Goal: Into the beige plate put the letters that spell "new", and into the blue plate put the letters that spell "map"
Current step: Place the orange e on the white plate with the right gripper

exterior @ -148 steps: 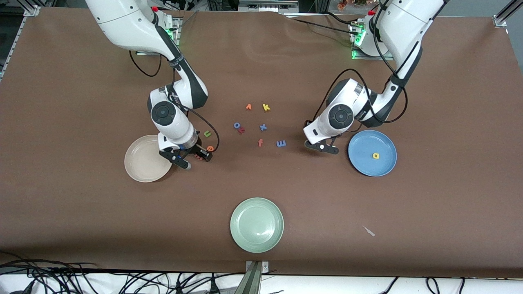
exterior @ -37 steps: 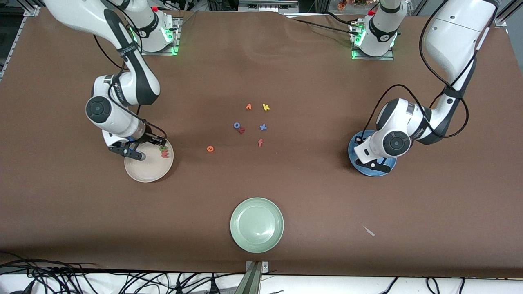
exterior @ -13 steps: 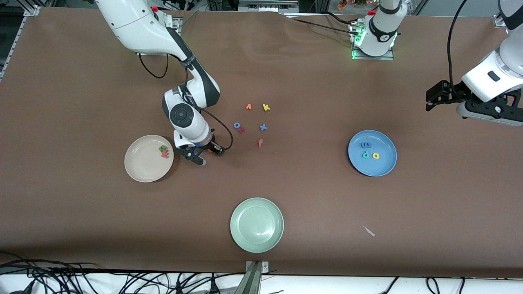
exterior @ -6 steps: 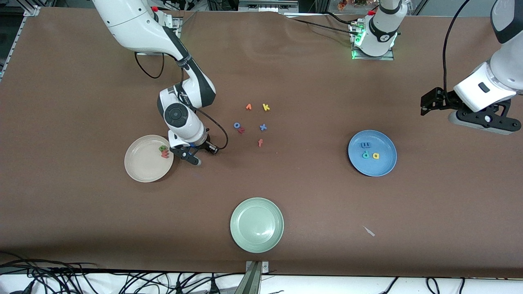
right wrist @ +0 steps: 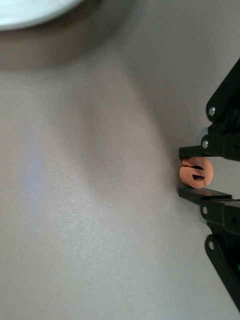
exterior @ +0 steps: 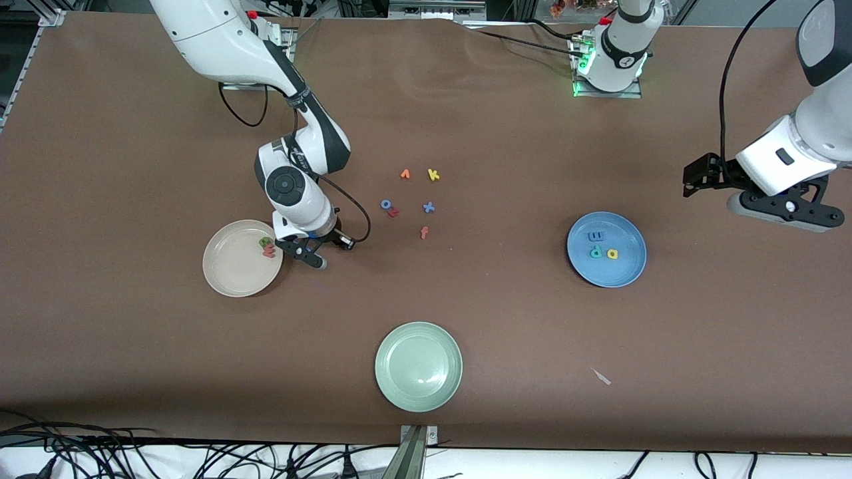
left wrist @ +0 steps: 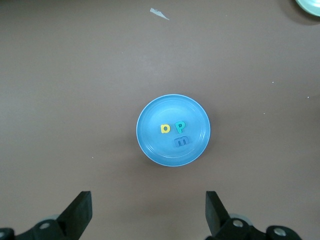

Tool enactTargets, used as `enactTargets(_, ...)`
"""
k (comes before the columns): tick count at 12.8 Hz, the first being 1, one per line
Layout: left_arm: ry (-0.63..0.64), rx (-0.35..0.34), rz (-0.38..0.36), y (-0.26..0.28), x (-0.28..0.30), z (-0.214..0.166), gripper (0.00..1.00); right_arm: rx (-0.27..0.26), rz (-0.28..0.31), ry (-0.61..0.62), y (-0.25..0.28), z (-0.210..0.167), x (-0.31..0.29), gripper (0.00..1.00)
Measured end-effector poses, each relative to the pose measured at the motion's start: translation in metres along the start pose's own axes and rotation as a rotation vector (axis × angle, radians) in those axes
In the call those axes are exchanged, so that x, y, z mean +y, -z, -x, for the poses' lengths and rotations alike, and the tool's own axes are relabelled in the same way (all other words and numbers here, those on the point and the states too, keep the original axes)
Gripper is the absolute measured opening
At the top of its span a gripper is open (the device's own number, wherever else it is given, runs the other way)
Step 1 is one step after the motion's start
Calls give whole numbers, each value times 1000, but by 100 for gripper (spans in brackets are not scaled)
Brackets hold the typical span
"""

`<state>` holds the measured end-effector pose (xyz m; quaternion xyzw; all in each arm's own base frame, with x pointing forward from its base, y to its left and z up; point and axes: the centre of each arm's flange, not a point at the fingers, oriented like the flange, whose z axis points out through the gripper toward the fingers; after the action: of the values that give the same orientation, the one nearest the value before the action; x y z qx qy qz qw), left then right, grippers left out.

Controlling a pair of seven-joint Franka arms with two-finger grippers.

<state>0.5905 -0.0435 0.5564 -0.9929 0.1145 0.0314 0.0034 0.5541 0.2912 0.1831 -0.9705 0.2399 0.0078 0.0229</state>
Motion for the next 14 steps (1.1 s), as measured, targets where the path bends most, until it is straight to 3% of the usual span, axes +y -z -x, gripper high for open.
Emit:
enactTargets(6, 7, -5, 2, -4, -5, -4, 100, -65, 81, 212, 85, -103, 107, 29)
enactTargets(10, 8, 0, 1, -1, -6, -4, 100, -82, 104, 262, 77, -119, 140, 34)
enactTargets(14, 10, 7, 0, 3, -7, -4, 100, -53, 87, 265, 92, -123, 136, 72)
